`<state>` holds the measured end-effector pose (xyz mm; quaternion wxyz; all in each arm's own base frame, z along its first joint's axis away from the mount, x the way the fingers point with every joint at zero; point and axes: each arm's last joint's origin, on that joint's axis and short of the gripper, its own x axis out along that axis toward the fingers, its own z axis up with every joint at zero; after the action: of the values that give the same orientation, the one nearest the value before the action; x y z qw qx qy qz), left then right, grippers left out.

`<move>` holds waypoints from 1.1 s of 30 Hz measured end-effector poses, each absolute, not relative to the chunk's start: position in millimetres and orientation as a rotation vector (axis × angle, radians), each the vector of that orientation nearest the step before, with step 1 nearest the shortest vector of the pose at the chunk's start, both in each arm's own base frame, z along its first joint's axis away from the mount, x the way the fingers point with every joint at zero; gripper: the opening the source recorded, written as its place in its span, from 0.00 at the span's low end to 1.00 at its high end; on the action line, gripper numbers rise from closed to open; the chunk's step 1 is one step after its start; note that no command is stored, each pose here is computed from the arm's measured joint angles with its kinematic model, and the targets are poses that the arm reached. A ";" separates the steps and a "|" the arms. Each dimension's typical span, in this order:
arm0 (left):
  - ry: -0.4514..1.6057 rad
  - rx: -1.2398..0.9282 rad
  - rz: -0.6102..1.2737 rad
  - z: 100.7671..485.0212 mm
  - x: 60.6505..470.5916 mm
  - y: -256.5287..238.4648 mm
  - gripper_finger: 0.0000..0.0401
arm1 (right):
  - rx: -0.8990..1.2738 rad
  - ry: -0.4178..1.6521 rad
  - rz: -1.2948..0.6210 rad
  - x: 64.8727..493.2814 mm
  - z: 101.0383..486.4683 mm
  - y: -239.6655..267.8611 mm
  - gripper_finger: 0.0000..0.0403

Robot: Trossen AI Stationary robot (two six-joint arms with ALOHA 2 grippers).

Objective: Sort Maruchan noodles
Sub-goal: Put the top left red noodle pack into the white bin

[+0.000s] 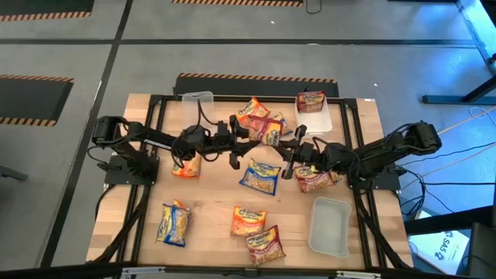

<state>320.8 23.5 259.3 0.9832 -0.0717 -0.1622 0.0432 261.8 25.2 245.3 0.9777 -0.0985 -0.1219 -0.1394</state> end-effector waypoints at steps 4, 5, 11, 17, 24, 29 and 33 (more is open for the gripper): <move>-0.276 -0.142 0.066 263.6 316.3 27.8 0.45 | -0.206 -0.198 -0.272 261.0 243.4 25.2 0.01; -0.252 -0.141 0.063 265.3 314.1 28.8 0.47 | -0.211 -0.180 -0.265 260.4 243.0 25.2 0.01; -0.037 -0.153 0.087 275.9 291.3 32.7 0.55 | -0.226 -0.030 -0.238 254.9 237.0 24.8 0.01; 0.164 -0.163 0.118 284.5 257.8 30.6 0.55 | -0.236 0.141 -0.151 249.5 226.2 25.8 0.00; 0.179 -0.160 0.120 294.4 241.0 28.5 0.55 | -0.255 0.440 -0.057 258.9 227.7 28.9 0.00; 0.181 -0.159 0.120 293.6 242.0 28.5 0.55 | -0.244 0.544 0.001 264.3 236.2 31.2 0.00; 0.193 -0.158 0.115 287.3 250.1 27.8 0.55 | -0.240 0.591 0.043 268.8 234.8 33.0 0.00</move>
<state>250.1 27.8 287.3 0.9906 -0.0790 0.0961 0.0574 268.8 33.0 234.8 0.9493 -0.1179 0.2906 0.0211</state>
